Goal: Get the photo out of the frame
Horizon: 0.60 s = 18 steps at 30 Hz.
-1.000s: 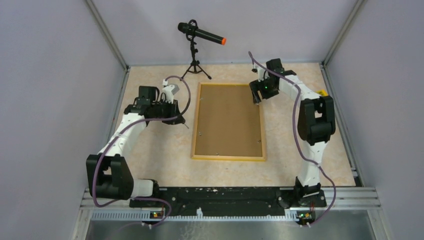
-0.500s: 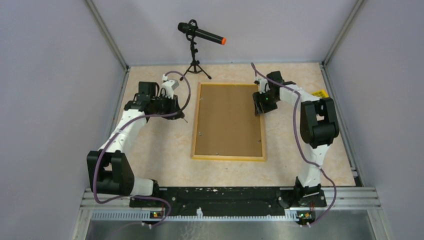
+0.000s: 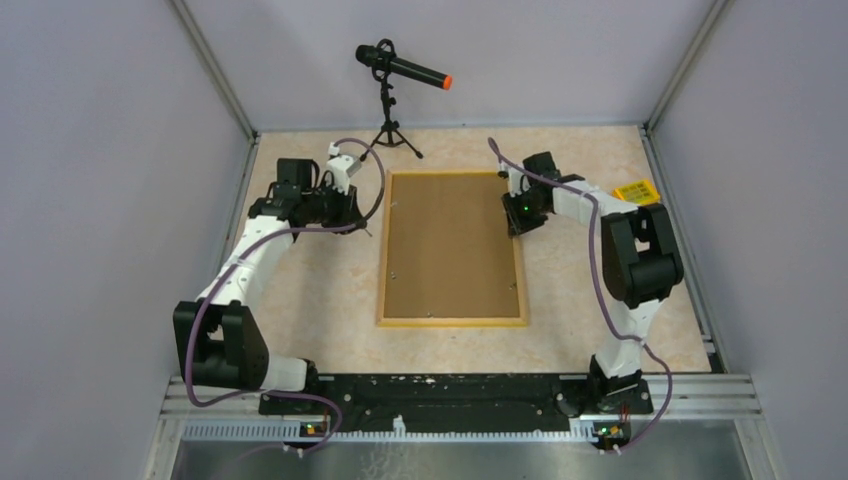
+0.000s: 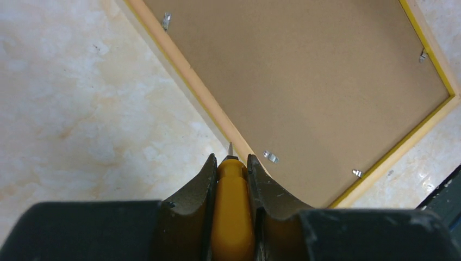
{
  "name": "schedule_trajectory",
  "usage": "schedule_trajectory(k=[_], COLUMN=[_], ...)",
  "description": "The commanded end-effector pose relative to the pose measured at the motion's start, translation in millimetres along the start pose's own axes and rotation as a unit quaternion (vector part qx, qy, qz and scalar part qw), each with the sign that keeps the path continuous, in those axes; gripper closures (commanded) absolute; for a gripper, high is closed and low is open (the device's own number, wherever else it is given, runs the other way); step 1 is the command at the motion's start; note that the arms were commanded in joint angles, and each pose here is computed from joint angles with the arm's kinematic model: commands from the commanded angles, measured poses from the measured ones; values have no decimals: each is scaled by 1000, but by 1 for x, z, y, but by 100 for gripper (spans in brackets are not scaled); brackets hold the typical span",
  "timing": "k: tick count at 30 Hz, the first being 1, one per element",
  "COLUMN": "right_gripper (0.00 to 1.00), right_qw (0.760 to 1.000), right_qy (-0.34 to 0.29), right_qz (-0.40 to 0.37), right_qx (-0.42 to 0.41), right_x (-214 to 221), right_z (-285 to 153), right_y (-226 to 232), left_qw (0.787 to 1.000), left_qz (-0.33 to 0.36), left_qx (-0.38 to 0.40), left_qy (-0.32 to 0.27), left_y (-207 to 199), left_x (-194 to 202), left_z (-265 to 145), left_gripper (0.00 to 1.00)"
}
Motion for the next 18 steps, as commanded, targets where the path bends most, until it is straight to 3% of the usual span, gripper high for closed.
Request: schedule_trajectory(k=[1, 5, 10, 18], right_gripper=[82, 87, 100, 100], right_qw=[994, 992, 994, 995], right_qy=[60, 67, 73, 72], right_qz=[-83, -105, -80, -66], right_qx=[-25, -28, -25, -20], right_x=[33, 43, 48, 48], right_z=[9, 10, 13, 15], right_y=[36, 48, 51, 51], left_qw=[998, 996, 992, 986], left_qz=[59, 73, 92, 118], left_qx=[-22, -42, -71, -110], left_qy=[-20, -3, 39, 38], left_y=[3, 4, 5, 7], left_x=[-20, -15, -2, -3], left_z=[-3, 0, 8, 24], left_gripper=[100, 100, 100, 100])
Point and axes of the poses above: each gripper's point midway between its finger pads, its own z axis out along the fingers, its own y axis along the line the jaws close on, x = y × z, the point moved 5 cm from there along -z, back along the fingers, and after that the axes turned 5 degrees about z, right-handed, at the moved point
